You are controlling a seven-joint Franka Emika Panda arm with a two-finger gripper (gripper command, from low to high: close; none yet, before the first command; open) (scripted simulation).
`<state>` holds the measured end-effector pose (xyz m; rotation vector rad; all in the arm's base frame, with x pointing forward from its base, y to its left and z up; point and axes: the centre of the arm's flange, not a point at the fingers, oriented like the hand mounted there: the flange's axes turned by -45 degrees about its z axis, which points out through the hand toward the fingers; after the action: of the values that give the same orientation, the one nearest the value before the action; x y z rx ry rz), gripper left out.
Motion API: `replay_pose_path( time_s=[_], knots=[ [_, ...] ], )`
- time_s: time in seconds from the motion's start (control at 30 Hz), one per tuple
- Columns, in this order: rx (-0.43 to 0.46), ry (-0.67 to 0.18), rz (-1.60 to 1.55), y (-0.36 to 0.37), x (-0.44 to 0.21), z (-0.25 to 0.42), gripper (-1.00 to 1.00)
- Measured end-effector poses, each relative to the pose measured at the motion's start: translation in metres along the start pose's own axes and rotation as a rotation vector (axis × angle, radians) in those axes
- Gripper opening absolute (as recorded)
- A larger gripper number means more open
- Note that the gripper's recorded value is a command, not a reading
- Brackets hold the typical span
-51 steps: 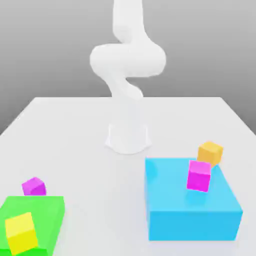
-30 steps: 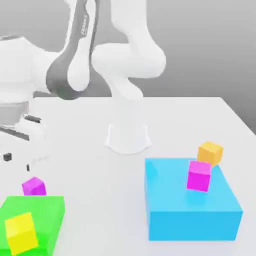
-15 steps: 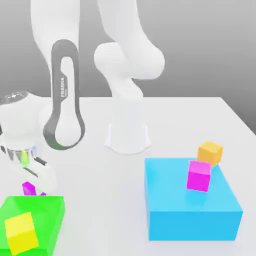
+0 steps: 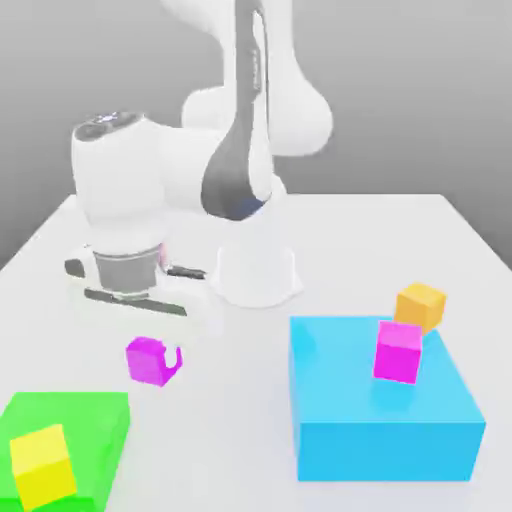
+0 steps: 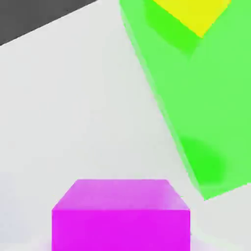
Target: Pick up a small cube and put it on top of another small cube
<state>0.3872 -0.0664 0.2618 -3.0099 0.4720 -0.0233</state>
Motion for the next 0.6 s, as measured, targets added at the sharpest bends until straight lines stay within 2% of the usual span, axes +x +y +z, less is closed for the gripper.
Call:
replay_pose_path(
  time_s=[0.17, 0.33, 0.43, 0.6],
  knots=[
    [0.003, -0.022, -0.199, -0.120, -0.050, -0.027, -1.00],
    [-0.038, -0.036, -0.411, -0.216, -0.142, -0.049, -1.00],
    [-0.077, -0.032, -0.519, -0.250, -0.201, -0.054, -1.00],
    [-0.092, -0.027, -0.547, -0.253, -0.217, -0.007, -1.00]
  ],
)
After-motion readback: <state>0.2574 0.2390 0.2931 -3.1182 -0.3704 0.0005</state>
